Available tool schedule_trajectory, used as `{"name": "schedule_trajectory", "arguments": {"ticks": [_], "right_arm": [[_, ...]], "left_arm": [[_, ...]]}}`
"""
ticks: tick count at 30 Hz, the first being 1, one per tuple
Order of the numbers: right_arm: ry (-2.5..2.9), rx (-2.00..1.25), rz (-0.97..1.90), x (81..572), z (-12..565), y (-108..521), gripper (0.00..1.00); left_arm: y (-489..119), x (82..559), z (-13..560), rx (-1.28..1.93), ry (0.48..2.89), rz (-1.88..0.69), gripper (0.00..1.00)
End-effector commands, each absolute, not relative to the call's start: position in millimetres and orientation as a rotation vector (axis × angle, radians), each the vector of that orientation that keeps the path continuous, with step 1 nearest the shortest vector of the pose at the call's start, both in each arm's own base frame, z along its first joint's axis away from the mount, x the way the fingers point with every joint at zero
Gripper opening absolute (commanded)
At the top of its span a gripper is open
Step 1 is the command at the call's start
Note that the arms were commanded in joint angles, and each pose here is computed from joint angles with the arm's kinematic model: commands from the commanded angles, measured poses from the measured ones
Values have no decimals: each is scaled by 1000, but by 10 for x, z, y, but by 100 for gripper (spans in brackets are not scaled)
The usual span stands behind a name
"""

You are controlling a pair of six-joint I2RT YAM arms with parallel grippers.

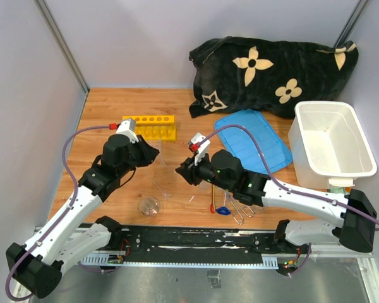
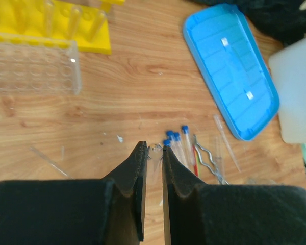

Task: Organize the chemistry lab equipment
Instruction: Pick up the test tube at the center of the board, then insert the test tube into the slot of the test tube rack.

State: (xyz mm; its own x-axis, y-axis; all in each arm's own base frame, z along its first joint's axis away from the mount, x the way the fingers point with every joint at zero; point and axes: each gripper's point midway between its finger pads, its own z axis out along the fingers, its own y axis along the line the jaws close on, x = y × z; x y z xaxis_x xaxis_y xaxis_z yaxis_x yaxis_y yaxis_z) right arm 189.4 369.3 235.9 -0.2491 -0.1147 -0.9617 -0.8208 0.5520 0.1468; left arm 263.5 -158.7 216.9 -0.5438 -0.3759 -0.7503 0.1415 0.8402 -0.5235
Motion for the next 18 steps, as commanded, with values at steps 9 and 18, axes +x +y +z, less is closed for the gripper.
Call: {"name": "schedule_trajectory", "arguments": {"ticks": [9,18], "right_arm": [[1846,-797,641,1846,1846,3295,29],[1855,-810,572,1885,1729,3195,28]], "left_arm": [[-1050,3276,2567,-237,1834,-212,0],[-921,3798,2524,-244,1831,-43,0]]}}
